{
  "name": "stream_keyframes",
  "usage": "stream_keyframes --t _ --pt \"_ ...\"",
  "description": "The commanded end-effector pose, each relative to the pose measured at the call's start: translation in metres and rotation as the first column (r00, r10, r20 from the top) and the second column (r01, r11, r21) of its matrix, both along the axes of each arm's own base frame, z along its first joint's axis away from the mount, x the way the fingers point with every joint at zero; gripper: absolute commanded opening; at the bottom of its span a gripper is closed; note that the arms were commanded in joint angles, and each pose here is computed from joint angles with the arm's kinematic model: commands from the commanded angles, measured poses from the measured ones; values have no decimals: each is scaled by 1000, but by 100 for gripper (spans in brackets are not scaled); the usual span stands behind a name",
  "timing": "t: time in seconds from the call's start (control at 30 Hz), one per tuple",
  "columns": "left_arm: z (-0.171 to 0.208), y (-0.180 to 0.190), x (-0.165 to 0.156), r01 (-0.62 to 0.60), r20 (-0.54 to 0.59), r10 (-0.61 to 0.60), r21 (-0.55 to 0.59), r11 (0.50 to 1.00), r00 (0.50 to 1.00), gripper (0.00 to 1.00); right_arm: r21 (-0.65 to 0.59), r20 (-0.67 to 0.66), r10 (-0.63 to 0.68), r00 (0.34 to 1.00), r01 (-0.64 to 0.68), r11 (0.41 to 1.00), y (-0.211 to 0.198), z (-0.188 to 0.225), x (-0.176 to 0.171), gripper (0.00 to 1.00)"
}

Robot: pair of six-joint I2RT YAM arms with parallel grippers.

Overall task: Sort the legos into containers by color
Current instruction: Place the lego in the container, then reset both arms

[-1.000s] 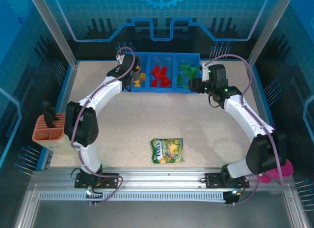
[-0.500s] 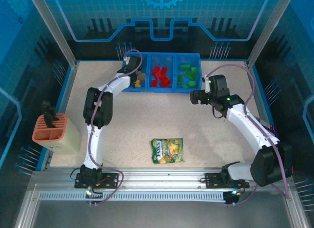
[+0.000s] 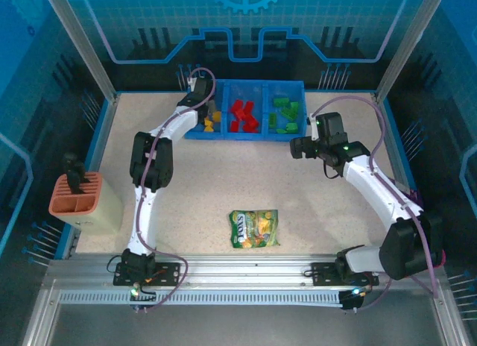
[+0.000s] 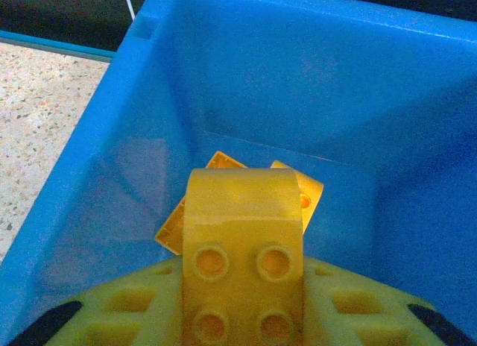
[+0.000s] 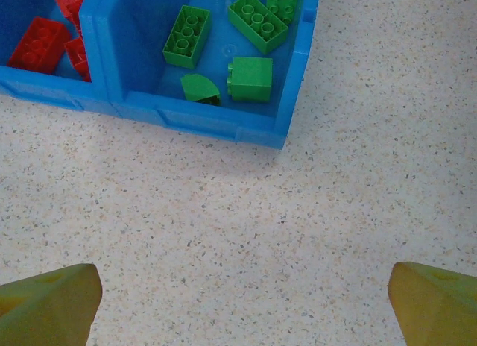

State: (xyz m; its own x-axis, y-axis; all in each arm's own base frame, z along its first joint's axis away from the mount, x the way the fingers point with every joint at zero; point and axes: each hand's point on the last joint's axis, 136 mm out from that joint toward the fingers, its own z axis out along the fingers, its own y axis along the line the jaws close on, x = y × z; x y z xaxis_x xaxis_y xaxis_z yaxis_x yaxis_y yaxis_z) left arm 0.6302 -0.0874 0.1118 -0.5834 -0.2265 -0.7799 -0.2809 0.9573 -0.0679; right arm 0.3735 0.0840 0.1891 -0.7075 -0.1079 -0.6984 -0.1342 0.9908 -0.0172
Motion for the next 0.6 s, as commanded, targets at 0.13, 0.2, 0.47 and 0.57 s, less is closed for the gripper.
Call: stream_keyframes --t 0.13,0.2,0.47,0.57 --pt "40 -2 14 31 117 -27 -29 999 993 61 -30 8 21 1000 -20 999 5 6 5 100" --pt "57 -4 14 46 147 -41 -32 998 988 62 -37 13 24 1000 -23 999 5 7 6 100" --pt "155 6 -37 106 284 -109 27 994 953 66 -82 87 22 996 -15 997 -2 19 16 100" --pt "168 22 -82 123 300 -143 85 989 943 75 -78 143 9 990 2 997 -7 28 21 100"
